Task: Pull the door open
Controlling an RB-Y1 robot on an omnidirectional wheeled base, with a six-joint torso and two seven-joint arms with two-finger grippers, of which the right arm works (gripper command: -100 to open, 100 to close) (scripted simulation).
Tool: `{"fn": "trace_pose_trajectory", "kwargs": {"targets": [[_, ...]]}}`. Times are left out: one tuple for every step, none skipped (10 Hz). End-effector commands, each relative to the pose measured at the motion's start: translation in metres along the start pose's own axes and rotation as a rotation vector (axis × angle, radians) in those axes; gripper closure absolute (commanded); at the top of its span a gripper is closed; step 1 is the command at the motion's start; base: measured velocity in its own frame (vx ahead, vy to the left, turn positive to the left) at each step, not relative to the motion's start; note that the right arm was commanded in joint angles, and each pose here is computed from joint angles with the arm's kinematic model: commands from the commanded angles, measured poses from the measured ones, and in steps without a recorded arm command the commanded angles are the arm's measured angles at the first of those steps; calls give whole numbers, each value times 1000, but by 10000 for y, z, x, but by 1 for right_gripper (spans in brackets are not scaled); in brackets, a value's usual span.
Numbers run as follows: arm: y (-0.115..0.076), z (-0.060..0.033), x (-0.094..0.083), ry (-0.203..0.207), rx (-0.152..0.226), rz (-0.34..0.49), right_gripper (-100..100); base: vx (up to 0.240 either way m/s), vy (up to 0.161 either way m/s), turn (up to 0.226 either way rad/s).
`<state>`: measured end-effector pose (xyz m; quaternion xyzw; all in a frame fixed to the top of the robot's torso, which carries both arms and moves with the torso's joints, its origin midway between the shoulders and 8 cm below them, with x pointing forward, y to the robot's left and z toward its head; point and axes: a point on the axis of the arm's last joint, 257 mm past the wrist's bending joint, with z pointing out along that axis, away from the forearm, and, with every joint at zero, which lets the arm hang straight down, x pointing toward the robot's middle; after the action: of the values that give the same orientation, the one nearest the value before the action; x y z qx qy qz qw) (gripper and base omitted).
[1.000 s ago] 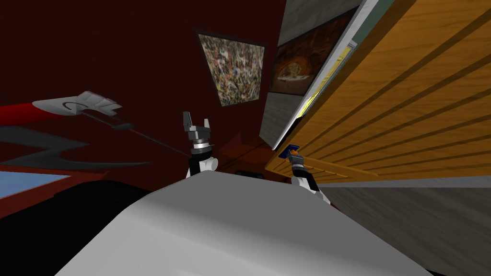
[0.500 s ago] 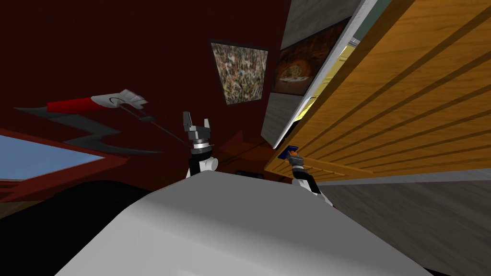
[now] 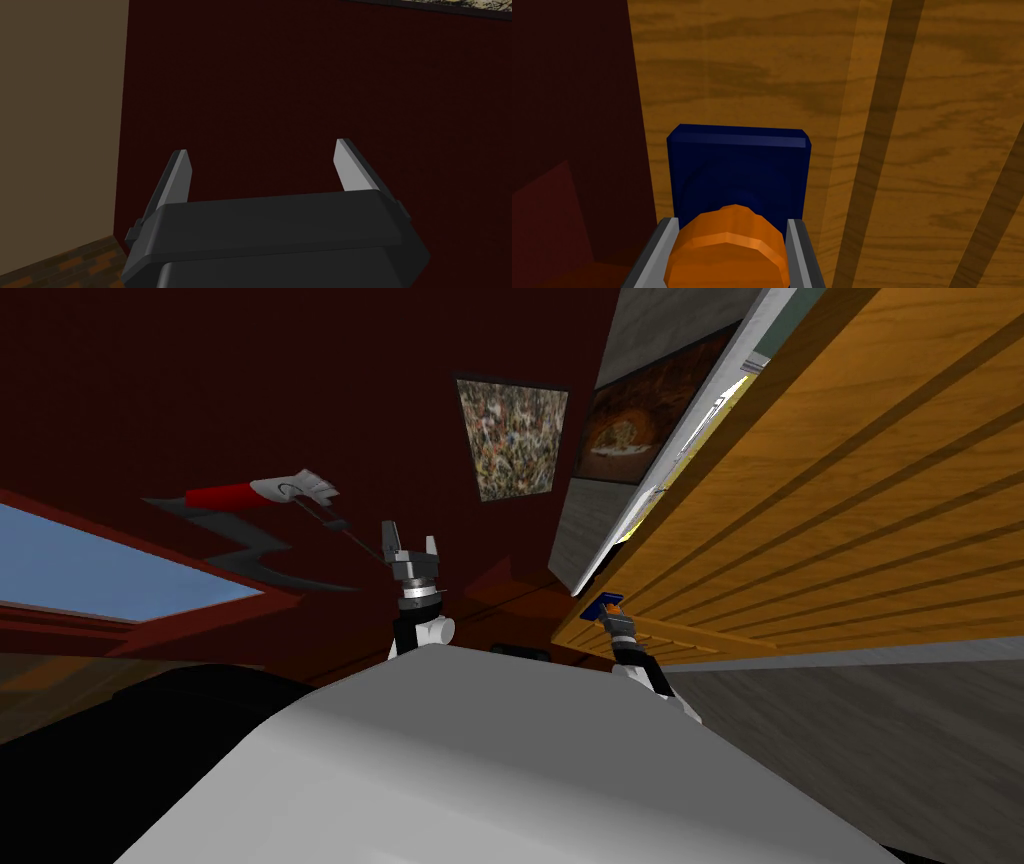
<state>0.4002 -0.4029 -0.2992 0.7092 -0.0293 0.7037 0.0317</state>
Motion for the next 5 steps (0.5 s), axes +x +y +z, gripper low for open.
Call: {"fn": "trace_pose_trajectory", "kwargs": {"targets": [[-20, -32, 7, 3, 15, 2, 100, -192, -71, 126], [-24, -51, 12, 4, 23, 2, 100, -200, -45, 134], [-28, -69, 17, 5, 31, 2, 100, -212, -21, 109], [-31, -86, 22, 6, 38, 3, 100, -182, -72, 105], [-35, -101, 25, 7, 45, 3, 100, -176, -79, 110]]}}
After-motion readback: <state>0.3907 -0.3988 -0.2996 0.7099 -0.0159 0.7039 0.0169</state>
